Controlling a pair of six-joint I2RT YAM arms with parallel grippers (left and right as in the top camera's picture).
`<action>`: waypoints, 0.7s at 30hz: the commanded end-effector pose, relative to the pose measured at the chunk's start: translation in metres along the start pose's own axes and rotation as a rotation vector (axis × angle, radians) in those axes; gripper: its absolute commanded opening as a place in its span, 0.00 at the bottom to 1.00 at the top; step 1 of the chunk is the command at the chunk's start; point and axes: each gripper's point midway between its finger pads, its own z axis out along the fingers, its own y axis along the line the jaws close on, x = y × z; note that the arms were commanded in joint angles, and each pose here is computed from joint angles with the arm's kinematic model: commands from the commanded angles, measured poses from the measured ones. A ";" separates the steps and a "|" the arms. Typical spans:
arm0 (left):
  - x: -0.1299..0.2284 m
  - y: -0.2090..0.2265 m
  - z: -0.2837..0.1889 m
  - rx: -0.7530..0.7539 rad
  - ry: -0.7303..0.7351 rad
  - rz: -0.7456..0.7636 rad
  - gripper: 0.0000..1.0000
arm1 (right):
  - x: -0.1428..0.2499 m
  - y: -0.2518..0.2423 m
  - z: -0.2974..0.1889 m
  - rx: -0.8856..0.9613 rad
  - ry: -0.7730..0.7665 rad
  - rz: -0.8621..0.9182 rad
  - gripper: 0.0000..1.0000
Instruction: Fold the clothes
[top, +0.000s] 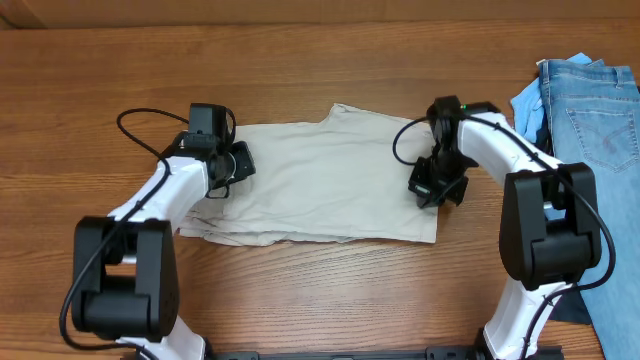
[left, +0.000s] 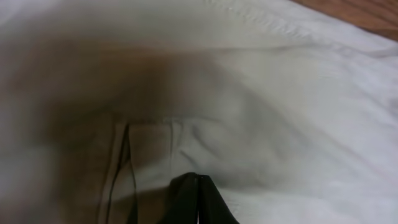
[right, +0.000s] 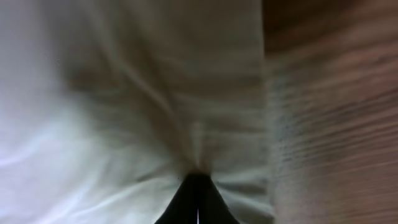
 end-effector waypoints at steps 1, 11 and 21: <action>-0.009 0.017 0.012 -0.057 -0.021 0.037 0.04 | 0.013 -0.010 0.013 0.007 0.042 0.018 0.04; -0.025 0.063 0.009 -0.200 -0.079 -0.070 0.07 | 0.018 -0.047 0.059 0.038 0.030 0.171 0.04; -0.033 0.097 0.005 -0.228 -0.097 -0.213 0.17 | -0.034 -0.064 0.047 0.002 -0.129 0.237 0.04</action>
